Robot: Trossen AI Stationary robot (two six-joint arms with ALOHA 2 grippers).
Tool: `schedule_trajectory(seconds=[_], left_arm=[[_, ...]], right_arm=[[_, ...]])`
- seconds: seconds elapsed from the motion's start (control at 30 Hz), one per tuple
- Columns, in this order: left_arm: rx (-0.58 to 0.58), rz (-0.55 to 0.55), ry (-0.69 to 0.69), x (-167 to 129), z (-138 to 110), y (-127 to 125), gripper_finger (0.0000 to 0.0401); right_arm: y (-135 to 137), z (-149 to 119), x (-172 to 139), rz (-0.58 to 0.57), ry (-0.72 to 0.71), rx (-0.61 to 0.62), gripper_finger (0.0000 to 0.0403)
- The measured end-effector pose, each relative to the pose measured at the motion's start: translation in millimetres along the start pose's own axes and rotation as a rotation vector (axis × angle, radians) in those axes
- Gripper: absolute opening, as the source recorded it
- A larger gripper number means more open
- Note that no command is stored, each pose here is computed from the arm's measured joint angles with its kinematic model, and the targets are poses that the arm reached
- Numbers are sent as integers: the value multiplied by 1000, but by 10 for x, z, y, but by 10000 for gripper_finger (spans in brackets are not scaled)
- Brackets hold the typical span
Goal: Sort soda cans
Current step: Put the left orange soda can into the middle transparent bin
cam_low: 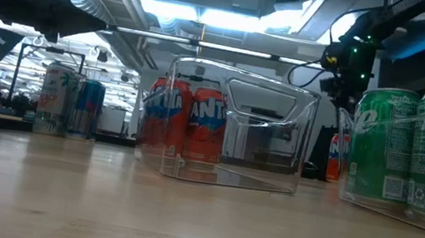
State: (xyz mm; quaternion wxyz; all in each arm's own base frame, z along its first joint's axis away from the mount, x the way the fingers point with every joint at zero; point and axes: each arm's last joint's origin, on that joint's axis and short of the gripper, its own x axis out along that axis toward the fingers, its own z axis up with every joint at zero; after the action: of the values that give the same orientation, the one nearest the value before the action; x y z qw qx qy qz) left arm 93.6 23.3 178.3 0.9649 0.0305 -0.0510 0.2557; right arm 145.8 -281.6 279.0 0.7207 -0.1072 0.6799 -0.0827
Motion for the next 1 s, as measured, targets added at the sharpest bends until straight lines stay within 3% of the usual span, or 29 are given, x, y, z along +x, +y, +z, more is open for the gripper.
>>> schedule_trajectory(seconds=[0.23,0.43,0.67,1.0], left_arm=[[3,0,0,0,0,0,0],[1,0,0,0,0,0,0],[-2,1,-4,0,4,0,0],[0,1,-8,0,8,1,0]], right_arm=[[11,-9,-2,8,19,-1,392],[78,-33,132,32,34,-3,372],[97,-58,334,-22,32,7,397],[92,-50,361,-14,31,7,399]])
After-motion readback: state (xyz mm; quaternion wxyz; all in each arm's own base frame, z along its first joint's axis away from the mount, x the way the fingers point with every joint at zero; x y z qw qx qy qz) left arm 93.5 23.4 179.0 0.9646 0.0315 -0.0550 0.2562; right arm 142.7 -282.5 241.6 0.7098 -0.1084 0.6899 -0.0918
